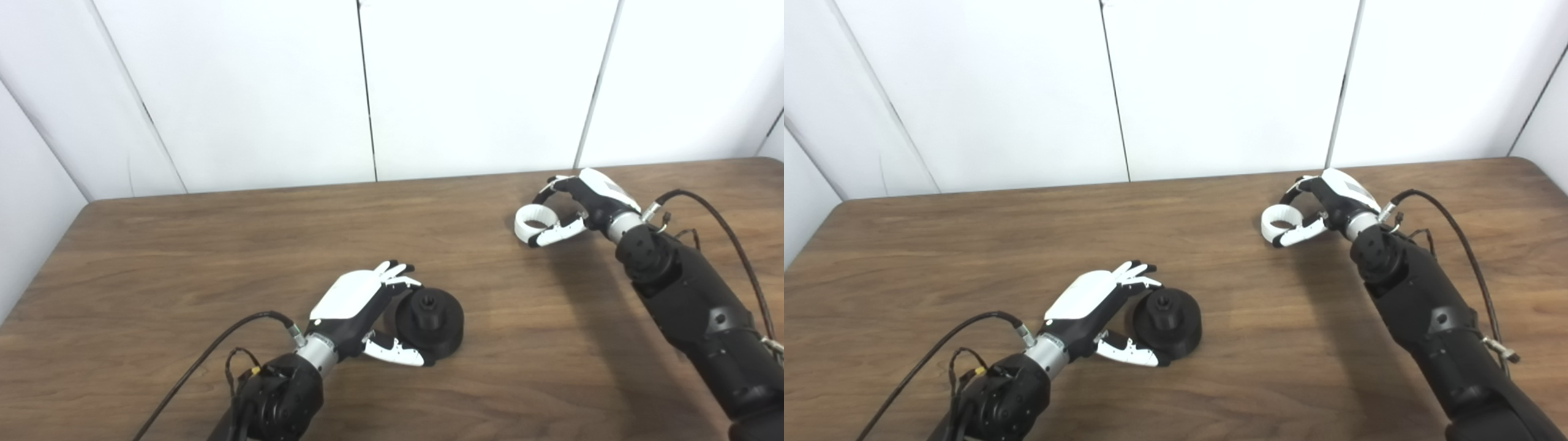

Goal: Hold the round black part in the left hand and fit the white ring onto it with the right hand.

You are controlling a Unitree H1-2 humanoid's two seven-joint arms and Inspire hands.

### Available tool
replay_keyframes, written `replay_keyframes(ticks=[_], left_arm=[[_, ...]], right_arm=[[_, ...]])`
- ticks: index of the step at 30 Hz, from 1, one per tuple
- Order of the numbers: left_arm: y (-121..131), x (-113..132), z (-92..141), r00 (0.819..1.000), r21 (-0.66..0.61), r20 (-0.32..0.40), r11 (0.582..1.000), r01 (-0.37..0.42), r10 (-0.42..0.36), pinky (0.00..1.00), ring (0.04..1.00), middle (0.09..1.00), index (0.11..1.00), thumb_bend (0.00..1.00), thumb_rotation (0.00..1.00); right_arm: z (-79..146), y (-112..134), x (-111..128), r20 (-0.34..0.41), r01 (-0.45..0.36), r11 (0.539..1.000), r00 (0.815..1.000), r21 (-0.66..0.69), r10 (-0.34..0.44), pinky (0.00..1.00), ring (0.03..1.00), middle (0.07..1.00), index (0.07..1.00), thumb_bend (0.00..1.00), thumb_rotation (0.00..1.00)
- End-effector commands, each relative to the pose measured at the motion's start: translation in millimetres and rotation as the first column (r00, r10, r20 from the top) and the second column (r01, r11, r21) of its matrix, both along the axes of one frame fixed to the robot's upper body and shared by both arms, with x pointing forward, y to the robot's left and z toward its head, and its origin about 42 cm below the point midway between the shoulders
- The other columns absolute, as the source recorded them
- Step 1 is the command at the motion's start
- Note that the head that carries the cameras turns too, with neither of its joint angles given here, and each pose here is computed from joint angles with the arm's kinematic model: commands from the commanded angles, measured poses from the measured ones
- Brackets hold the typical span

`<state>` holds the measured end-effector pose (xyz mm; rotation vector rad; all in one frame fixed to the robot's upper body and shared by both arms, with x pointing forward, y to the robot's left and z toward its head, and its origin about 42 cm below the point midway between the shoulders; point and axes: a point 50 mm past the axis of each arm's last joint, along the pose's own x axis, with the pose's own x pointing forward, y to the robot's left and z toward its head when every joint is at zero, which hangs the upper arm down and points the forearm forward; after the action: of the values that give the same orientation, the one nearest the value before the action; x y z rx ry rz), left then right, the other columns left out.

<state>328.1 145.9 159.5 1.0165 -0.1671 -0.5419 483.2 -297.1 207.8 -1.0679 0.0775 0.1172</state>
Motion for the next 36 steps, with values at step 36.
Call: replay_keyframes(ticks=[36], left_arm=[[-6.4, -2.2, -4.3, 0.998, 0.002, -0.049, 1.0, 0.031, -0.031, 0.84, 1.0, 0.964, 0.751, 0.85, 0.43]], right_arm=[[49.3, 5.2, -0.2, 0.171, -0.058, 0.998, 0.984, 0.018, 0.054, 0.79, 0.933, 0.884, 0.612, 0.82, 0.22]])
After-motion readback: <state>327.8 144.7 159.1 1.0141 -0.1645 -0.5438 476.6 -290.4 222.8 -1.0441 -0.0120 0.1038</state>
